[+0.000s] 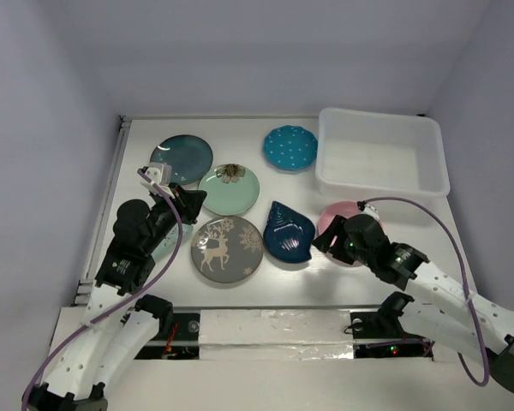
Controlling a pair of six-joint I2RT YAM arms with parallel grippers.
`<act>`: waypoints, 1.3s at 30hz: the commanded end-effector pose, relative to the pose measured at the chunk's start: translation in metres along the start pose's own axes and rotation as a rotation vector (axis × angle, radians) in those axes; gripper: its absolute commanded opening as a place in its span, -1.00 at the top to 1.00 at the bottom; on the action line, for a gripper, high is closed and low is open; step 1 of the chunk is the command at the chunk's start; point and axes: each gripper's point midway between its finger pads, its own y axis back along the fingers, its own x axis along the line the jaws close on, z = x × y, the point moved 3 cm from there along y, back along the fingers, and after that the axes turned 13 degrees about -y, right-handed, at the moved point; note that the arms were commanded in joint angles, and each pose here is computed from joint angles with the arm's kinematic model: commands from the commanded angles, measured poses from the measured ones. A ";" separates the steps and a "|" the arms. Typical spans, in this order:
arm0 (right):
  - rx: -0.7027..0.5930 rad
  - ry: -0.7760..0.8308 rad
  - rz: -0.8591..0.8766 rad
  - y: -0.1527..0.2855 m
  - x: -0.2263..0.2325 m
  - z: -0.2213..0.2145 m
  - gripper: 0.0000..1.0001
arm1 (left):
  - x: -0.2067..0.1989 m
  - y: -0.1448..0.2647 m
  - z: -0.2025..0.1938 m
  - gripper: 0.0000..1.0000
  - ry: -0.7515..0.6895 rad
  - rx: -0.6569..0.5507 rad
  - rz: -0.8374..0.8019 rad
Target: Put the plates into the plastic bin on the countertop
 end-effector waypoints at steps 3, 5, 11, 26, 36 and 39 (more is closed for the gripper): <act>-0.036 -0.062 0.023 -0.011 0.007 0.002 -0.30 | -0.002 0.003 0.019 0.72 -0.016 -0.062 0.003; -0.024 -0.058 0.010 -0.017 0.006 0.000 -0.29 | -0.002 0.003 0.019 0.40 -0.016 -0.062 0.003; 0.006 -0.068 0.007 -0.038 0.010 -0.008 -0.15 | -0.001 0.003 0.019 0.08 -0.020 -0.058 0.008; 0.035 -0.079 -0.069 -0.090 -0.009 -0.022 -0.03 | 0.001 0.003 0.020 0.07 -0.026 -0.063 0.020; -0.025 -0.062 -0.159 -0.105 -0.026 -0.015 0.59 | 0.001 0.001 0.020 0.07 -0.027 -0.060 0.019; -0.058 -0.046 -0.144 -0.094 -0.021 -0.006 0.85 | 0.001 0.001 0.020 0.07 -0.027 -0.060 0.019</act>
